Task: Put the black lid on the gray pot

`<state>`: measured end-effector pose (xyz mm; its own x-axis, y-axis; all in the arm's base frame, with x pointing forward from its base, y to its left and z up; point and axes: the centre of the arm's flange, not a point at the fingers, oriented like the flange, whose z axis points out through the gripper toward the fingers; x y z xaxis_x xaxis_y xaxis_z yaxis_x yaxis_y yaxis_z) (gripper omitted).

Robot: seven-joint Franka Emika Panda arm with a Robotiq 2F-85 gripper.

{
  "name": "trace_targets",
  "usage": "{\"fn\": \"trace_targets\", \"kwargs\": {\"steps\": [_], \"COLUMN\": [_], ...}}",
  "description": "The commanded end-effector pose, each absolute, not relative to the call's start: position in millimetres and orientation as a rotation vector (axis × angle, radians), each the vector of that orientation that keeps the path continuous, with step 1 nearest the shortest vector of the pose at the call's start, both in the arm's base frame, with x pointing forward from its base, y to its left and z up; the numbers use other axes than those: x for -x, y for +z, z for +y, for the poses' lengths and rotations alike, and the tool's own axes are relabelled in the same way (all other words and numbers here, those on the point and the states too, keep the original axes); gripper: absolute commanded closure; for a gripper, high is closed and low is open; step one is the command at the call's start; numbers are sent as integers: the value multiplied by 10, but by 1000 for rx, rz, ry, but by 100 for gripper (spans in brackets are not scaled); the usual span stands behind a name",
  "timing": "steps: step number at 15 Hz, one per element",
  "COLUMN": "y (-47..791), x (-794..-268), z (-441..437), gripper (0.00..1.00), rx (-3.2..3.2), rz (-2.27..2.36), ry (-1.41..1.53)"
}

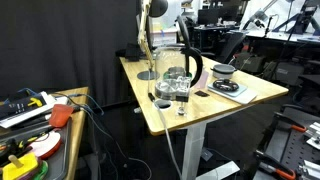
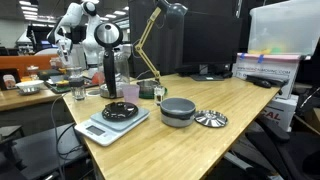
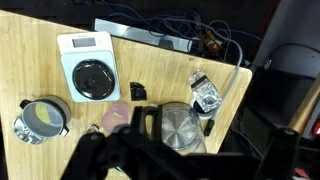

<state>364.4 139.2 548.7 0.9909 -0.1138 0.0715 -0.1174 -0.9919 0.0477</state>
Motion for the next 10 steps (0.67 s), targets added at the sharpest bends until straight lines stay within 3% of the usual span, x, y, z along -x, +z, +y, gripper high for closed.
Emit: {"fn": "trace_targets", "kwargs": {"steps": [1,10], "y": [5490,5243], "x": [-3643,-3721], "z": [1393,528], "gripper": [0,0], "rx": [-3083,-3106], "rz": [-179,-595], "ry": [108,57]}}
